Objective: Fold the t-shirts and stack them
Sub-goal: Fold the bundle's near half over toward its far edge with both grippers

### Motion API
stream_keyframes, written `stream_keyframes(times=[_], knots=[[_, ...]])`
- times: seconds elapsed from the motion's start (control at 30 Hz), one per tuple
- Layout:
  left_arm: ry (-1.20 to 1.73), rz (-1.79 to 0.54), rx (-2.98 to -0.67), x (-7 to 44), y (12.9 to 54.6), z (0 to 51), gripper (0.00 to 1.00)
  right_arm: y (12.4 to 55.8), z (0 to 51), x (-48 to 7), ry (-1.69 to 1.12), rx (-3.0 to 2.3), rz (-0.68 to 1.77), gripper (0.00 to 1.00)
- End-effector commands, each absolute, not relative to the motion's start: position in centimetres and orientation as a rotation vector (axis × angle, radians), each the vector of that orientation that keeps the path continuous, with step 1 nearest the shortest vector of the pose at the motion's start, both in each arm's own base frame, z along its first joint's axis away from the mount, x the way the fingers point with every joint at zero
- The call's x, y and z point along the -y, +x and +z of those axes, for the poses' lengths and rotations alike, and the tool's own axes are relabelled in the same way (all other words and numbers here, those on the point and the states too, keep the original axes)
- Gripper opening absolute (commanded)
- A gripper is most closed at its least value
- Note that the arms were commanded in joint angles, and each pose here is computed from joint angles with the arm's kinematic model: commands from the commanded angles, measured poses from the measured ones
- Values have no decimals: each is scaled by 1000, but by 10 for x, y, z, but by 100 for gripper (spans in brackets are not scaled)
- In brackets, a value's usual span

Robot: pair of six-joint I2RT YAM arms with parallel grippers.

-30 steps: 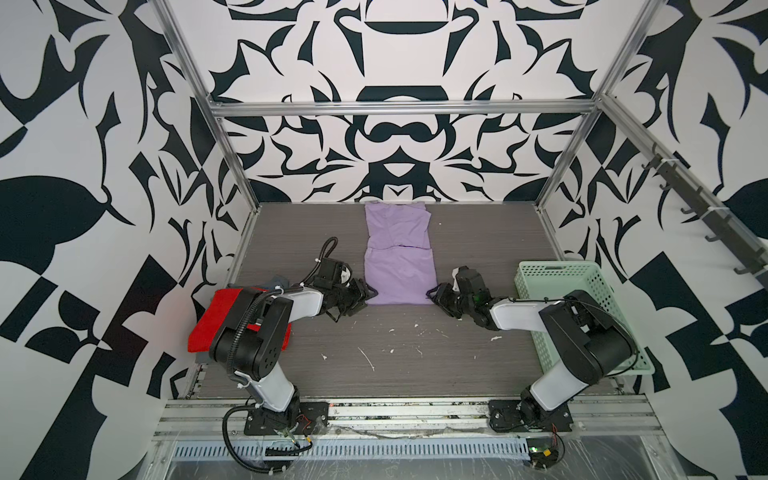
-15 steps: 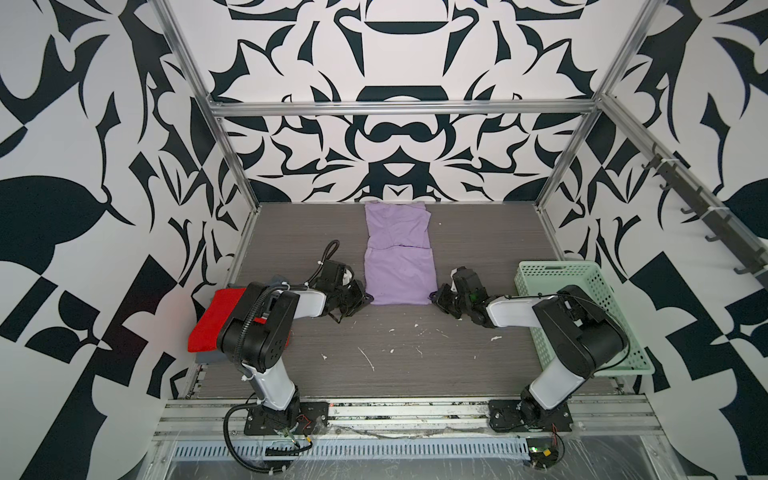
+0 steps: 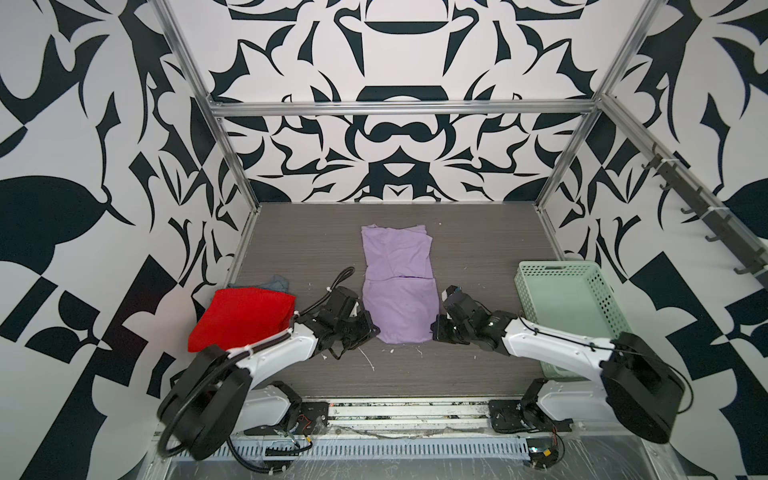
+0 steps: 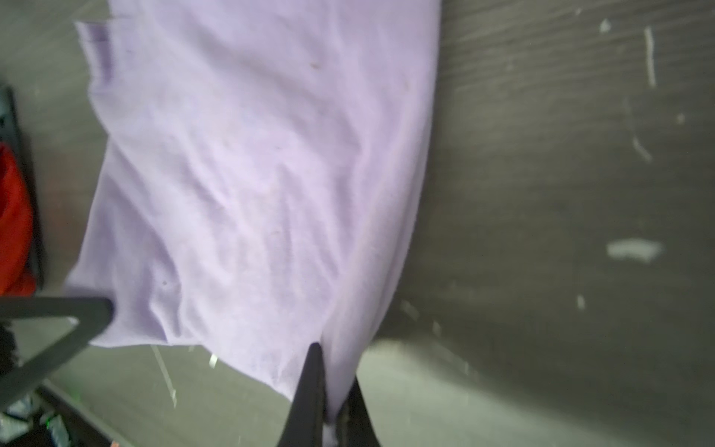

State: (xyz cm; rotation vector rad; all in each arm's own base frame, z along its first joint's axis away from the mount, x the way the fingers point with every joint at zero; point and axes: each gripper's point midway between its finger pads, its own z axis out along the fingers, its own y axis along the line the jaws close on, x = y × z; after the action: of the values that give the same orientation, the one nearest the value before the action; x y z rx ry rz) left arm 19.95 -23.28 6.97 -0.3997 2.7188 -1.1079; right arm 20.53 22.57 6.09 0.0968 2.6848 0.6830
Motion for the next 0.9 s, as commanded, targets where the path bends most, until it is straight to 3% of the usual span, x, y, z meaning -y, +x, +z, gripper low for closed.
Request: stream_keyframes(times=[0.0,0.27,0.43,0.67,0.87], knots=[[-470,-1028,-2624,221,214,98,0,209,82,-213,158,-2593,627,0],[-219,-938,-2441,246,288,173,0,281,161,-242,82,-2338,577,0],[-128,-880,-2379,261,341,194,0,341,194,-251,109,-2239,578,0],[-196,-965,-2259,249,432,217,0,420,200,-240,219,-2233,647,0],[-276,-1033,-2280,242,502,182,0,490,170,-238,314,-2266,710,0]])
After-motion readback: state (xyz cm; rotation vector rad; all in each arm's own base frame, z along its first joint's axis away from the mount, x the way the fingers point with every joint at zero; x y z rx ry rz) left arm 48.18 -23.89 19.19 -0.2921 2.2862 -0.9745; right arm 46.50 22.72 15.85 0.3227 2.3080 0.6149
